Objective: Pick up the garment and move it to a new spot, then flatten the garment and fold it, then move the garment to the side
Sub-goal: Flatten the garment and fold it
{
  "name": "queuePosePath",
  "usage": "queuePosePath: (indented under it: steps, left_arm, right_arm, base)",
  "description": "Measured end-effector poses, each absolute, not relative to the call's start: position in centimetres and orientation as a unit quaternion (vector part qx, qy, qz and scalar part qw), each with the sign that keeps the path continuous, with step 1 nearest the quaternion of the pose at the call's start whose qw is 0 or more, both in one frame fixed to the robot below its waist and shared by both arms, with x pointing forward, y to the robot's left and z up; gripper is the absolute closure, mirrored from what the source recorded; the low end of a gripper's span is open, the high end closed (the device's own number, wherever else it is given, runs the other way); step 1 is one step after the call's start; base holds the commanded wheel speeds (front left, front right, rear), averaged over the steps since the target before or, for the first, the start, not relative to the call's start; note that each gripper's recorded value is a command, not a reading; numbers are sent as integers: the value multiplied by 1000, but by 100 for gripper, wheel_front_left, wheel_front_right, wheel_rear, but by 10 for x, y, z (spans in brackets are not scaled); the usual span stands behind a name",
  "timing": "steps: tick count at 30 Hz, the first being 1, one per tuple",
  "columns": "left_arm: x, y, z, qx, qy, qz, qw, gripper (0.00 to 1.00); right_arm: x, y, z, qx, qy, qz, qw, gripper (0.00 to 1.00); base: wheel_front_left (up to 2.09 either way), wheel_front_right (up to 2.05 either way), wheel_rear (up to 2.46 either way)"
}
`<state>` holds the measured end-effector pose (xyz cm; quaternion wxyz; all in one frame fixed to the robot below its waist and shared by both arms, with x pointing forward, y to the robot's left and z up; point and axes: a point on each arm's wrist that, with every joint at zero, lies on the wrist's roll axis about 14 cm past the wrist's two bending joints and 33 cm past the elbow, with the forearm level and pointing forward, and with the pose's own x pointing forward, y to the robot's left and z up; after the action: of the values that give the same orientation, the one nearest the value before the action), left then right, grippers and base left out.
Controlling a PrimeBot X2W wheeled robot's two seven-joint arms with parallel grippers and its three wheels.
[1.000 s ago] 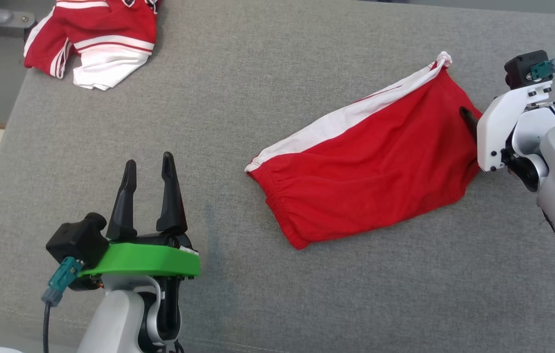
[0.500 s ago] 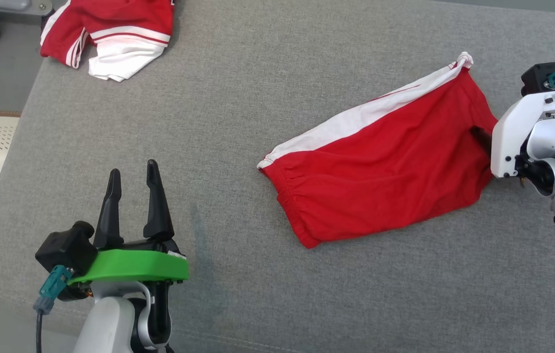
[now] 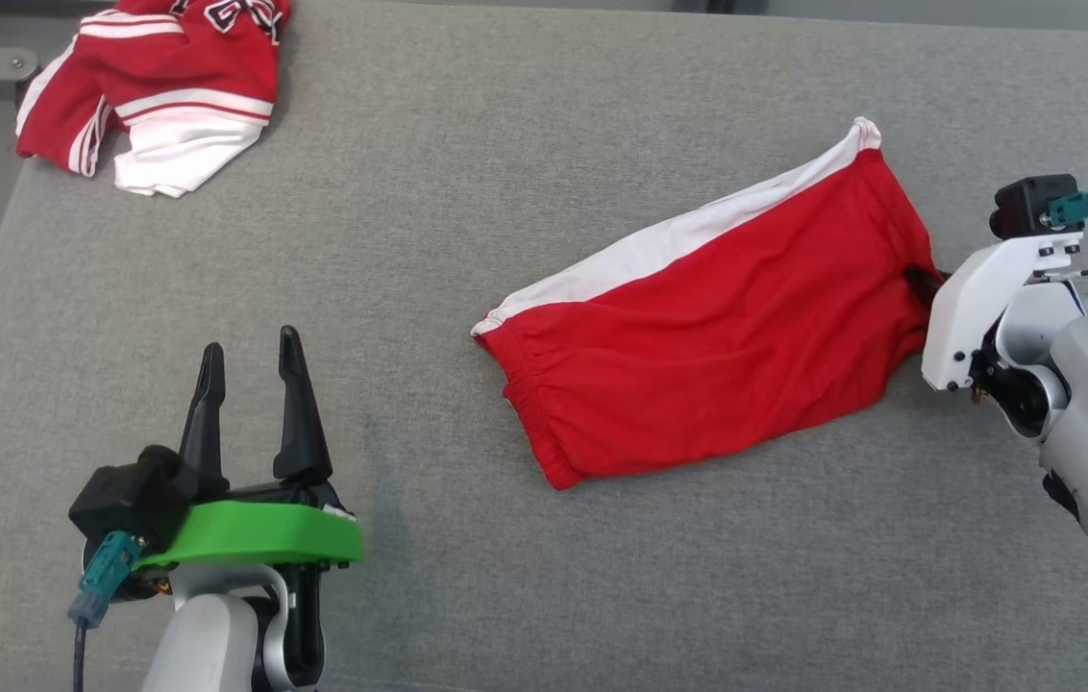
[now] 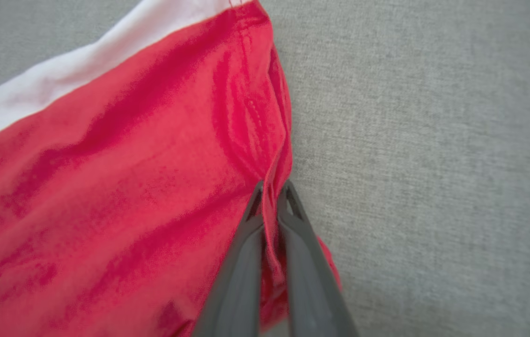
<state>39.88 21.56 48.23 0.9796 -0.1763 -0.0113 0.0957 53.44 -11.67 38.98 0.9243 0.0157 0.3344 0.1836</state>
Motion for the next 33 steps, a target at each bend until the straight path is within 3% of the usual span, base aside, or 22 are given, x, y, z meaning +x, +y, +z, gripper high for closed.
queuePosePath:
  steps: [12,21,27,33]
  left_arm:
    - [408,169,478,-179,3,30,983,0]
    - [411,137,476,-178,13,-15,984,0]
    - [410,128,481,-177,8,-30,984,0]
    - [402,137,486,-179,2,-17,984,0]
  right_arm:
    - [485,-199,395,97,252,68,960,100]
    - [445,-223,395,131,217,13,967,100]
    - [450,-221,418,123,181,20,976,100]
    - [470,-167,457,121,130,97,979,100]
  base:
    - [0,0,0]
    - [0,0,0]
    - [0,0,0]
    - [0,0,0]
